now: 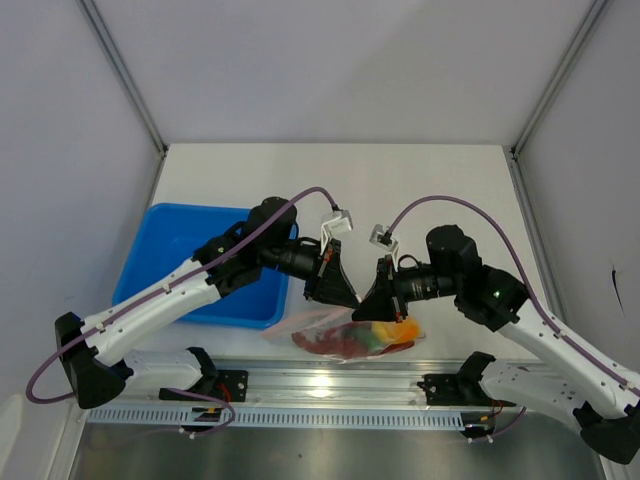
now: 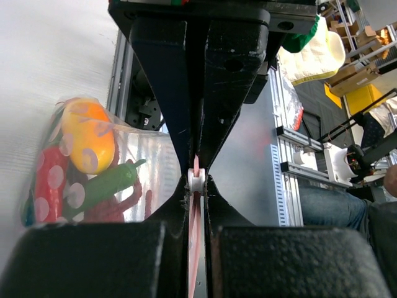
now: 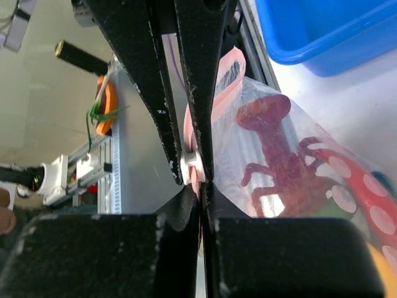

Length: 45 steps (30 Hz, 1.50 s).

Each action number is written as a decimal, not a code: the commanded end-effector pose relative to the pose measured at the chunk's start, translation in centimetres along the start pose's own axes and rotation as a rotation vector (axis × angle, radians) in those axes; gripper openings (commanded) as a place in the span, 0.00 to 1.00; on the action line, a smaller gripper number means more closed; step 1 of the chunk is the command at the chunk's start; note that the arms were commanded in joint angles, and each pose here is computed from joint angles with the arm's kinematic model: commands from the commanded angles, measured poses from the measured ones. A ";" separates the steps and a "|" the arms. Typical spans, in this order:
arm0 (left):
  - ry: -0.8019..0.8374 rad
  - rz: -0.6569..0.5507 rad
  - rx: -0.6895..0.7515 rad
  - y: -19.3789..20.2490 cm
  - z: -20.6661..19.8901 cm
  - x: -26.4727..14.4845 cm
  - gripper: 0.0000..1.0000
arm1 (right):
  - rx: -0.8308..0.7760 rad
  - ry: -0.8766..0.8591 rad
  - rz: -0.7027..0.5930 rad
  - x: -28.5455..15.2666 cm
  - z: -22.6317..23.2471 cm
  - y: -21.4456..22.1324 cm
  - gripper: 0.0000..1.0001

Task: Place the food in the zip-top bag and seal the zipper
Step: Zip the zipper food storage bag at the center of the board.

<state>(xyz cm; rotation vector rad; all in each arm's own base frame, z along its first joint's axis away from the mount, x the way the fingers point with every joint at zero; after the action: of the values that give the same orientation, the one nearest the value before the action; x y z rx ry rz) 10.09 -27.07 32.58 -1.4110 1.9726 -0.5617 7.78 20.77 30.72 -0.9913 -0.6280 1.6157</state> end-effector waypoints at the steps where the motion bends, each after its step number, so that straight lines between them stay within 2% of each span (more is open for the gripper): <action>1: -0.037 -0.035 0.050 -0.5 -0.1 -0.6 0.03 | -0.024 0.022 -0.108 -0.2 0.5 -1.4 0.00; 9: -0.071 -0.025 0.037 0.9 0.4 -1.3 0.12 | -0.001 0.025 -0.246 -0.8 1.3 -2.6 0.00; 21: -0.062 0.011 0.001 4.5 0.2 -2.6 0.11 | -0.009 0.116 -0.374 -2.8 1.3 -3.8 0.00; 25: -0.083 0.013 -0.001 5.6 0.3 -3.2 0.01 | -0.003 0.120 -0.377 -3.4 1.1 -4.0 0.00; 27: -0.095 0.013 -0.005 6.0 0.2 -3.5 0.00 | -0.011 0.088 -0.358 -3.4 1.3 -3.8 0.00; 29: -0.102 -0.005 0.014 5.9 -0.2 -3.9 0.01 | 0.008 0.076 -0.286 -3.0 0.9 -3.3 0.00; 30: -0.103 -0.008 0.020 5.9 -0.3 -4.1 0.01 | -0.035 0.040 -0.248 -3.0 1.2 -3.2 0.00; 31: -0.101 -0.014 0.027 5.9 -0.6 -4.2 0.01 | -0.034 0.023 -0.206 -2.5 0.9 -2.9 0.02; 32: -0.098 -0.025 0.042 5.5 -1.0 -4.4 0.01 | -0.024 0.009 -0.164 -2.4 1.0 -2.4 0.09; 33: -0.103 -0.020 0.039 5.5 -1.1 -4.5 0.01 | -0.069 -0.022 -0.143 -2.5 1.5 -2.5 0.31; 36: -0.096 -0.019 0.053 4.9 -1.7 -4.7 0.01 | -0.092 -0.031 -0.090 -2.8 2.3 -2.5 0.58; 39: -0.087 -0.016 0.063 4.5 -2.2 -4.8 0.01 | -0.126 -0.030 -0.042 -2.9 2.5 -2.7 0.64; 45: -0.084 -0.009 0.048 4.0 -2.4 -4.7 0.01 | -0.117 -0.044 0.073 -1.2 1.6 -2.4 0.60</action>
<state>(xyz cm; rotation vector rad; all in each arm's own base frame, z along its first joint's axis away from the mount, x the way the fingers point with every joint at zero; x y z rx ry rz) 6.74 -21.19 30.81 -1.3985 1.8842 -0.4562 7.85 19.94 34.52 -1.0460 -0.7337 1.6064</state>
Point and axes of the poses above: each gripper's point midway between its finger pads, its own x axis out along the fingers, its own z axis along the line the jaws close on, y = z × x, the point moved 7 cm from there along -x, back along the fingers, and after that the axes turned 7 degrees about -x, right-handed, at the moved point
